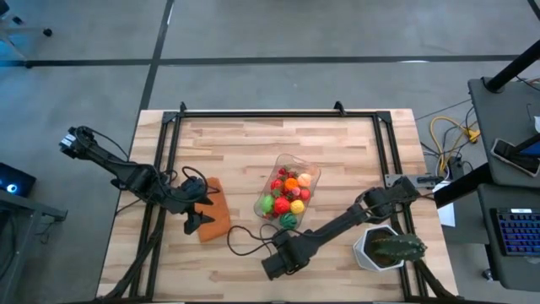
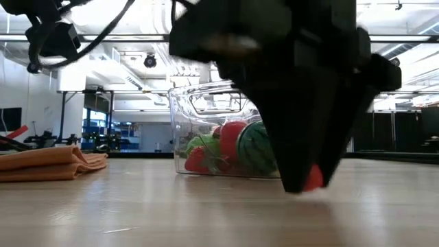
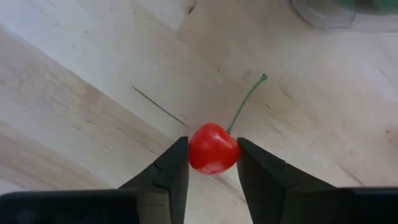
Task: Pick and placing Produce into tupperware
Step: Put the red cherry into the transparent bin, then return to Home Position
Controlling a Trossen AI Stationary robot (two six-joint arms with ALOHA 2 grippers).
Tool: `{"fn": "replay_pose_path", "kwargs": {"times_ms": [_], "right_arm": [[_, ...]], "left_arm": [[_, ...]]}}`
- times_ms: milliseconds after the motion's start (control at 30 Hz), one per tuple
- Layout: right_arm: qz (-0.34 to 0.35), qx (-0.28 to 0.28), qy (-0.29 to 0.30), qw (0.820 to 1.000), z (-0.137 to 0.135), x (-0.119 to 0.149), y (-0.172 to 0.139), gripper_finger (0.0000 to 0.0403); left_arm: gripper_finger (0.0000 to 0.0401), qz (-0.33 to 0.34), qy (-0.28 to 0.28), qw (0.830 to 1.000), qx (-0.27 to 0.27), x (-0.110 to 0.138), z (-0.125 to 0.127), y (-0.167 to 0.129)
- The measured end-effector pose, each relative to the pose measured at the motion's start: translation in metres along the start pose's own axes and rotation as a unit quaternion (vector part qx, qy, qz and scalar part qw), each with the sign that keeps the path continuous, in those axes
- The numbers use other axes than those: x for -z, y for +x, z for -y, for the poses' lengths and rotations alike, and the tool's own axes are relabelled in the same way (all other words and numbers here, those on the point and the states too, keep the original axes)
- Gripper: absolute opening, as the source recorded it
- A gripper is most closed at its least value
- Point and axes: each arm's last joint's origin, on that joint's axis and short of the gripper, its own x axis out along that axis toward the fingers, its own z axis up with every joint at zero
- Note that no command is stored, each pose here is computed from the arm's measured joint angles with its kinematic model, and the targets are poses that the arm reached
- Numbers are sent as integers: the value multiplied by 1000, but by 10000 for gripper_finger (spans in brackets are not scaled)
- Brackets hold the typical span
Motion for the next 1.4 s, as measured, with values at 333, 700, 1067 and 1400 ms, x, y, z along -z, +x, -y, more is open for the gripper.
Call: {"fn": "replay_pose_path", "kwargs": {"times_ms": [333,700,1067,1400], "right_arm": [[117,-56,31,991,9,20,-105,109],[216,-19,87,972,63,-45,-165,112],[185,62,61,979,80,-84,-136,226],[211,-109,116,964,100,-30,-228,281]], "left_arm": [[288,0,3,1000,0,0,0,0],[288,13,13,1000,-10,-1,0,1],[288,-13,4,1000,2,1,2,5],[288,-31,-58,993,99,-9,14,-12]]}}
